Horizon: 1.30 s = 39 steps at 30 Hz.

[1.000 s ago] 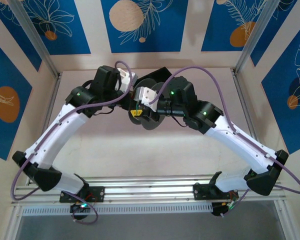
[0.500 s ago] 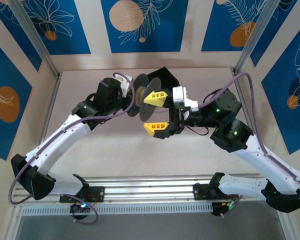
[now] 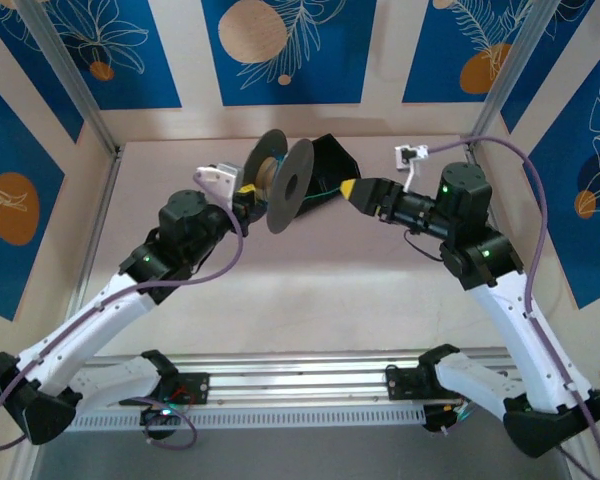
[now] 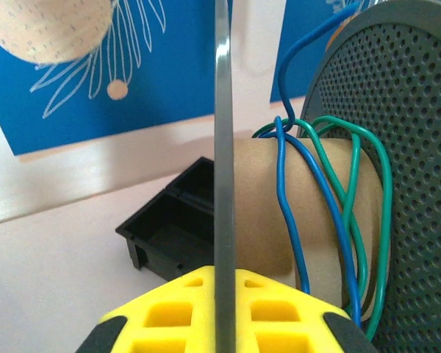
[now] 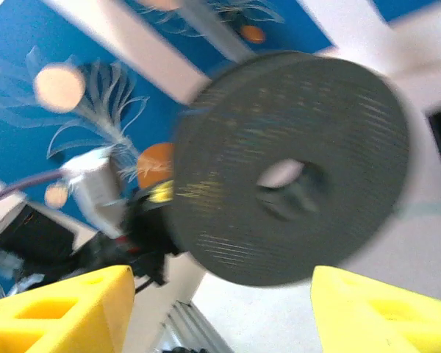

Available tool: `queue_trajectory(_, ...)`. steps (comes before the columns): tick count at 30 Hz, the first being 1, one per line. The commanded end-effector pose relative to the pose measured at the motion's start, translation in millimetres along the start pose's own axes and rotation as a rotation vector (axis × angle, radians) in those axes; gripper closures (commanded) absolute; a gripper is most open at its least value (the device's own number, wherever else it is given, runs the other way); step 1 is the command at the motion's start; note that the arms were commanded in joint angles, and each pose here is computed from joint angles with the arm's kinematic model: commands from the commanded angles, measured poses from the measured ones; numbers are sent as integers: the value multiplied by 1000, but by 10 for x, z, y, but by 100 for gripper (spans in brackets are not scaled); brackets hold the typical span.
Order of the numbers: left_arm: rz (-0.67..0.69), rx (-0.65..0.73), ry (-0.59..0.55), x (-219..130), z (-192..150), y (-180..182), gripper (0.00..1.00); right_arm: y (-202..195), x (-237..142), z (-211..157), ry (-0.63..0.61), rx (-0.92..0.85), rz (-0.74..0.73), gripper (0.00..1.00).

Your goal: Wrap the cables

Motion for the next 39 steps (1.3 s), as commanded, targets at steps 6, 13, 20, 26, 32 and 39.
queue_trajectory(6,-146,-96,-272,-349,541,-151,100,-801,51,-364,94,559,-56,30)
queue_trajectory(13,-226,-121,-223,-350,522,-229,100,-1038,197,-328,33,552,-50,37)
queue_trajectory(20,-273,-152,-187,-359,479,-265,100,-1167,235,-219,-56,444,-169,43)
queue_trajectory(26,-314,-177,-142,-373,455,-302,100,-1261,322,-124,-107,396,-185,48)
queue_trajectory(32,-336,-193,-107,-380,422,-321,100,-1279,363,-58,-120,370,-184,61)
queue_trajectory(39,-326,-193,-100,-374,413,-314,100,-1225,319,-91,-104,362,-190,60)
Point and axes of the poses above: each hand's point on the last joint's axis, 136 mm out from that joint toward the fingers, its own x axis out along the fingers, its own y axis along the line the jaws close on, z = x × y, the point moved 8 cm from there along -x, back along the fingers, and after that the axes turned 8 degrees about -x, right-handed, at the moved point
